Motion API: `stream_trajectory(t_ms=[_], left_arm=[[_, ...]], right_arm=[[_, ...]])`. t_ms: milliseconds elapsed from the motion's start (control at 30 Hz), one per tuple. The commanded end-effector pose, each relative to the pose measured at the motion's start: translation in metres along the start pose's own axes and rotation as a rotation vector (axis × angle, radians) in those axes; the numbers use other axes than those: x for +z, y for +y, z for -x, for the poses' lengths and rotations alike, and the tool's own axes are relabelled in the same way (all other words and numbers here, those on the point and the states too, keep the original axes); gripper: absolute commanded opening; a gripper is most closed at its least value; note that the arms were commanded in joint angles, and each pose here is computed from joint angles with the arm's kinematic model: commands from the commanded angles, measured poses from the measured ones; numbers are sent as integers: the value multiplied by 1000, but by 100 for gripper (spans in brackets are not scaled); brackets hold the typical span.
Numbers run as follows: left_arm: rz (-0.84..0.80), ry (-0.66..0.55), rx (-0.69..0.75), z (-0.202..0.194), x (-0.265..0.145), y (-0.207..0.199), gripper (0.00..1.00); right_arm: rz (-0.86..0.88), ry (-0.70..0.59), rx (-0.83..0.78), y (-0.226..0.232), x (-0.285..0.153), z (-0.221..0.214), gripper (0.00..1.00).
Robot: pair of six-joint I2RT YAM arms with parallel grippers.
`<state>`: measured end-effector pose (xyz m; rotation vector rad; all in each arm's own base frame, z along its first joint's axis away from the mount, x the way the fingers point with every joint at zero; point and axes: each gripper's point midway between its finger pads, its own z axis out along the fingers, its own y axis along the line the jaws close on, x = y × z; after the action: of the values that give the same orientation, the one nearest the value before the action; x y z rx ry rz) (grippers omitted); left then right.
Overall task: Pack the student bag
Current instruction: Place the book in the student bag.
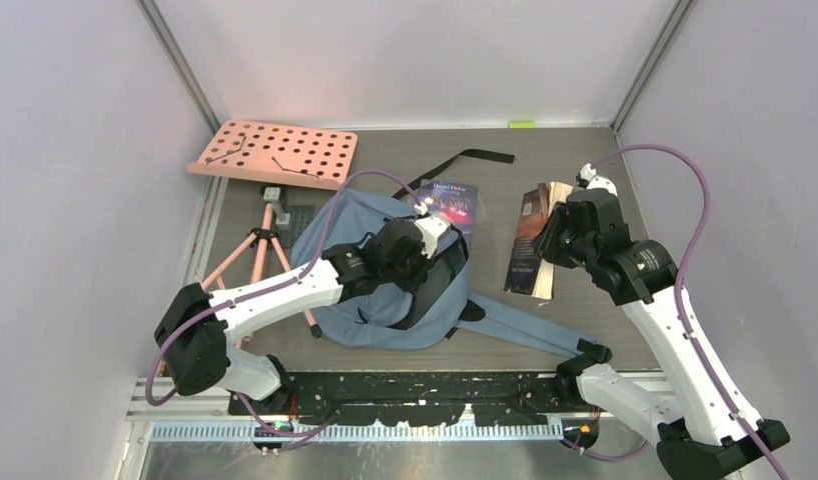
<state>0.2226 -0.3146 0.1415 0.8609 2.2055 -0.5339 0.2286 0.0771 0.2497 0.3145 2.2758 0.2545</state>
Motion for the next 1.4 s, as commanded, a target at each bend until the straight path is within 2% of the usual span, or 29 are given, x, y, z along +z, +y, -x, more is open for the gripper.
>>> stream_trajectory(t_ms=[0,133,200,233,433,667,867,1100,1267,1367], left_arm=[[71,-175,10,55,-39,9,0],[82,-343,32,100,-98,12,0],[72,-349,50,107,-115,11,0],[65,-347,60,110,-120,11,0],[15,-300,110,109,-129,3,0],[-61,-276,141,111,-135,-8,0],[-97,-260,131,108,-131,-8,0],[-115,-299,118,110,-134,-7,0],[-137,-321,87,111,-137,-8,0],[-147,-334,71,111,-139,-10,0]], right_arm=[[223,-87,197,48,-15,28,1],[461,10,378,95,-15,15,1],[524,52,463,107,-7,4,1],[568,30,490,115,-8,10,1],[649,43,641,136,-5,0,1],[687,65,652,164,13,-19,1],[700,152,613,202,30,-51,1],[746,88,621,237,53,-49,1],[701,59,569,248,91,-62,1],[565,50,576,233,128,-83,1]])
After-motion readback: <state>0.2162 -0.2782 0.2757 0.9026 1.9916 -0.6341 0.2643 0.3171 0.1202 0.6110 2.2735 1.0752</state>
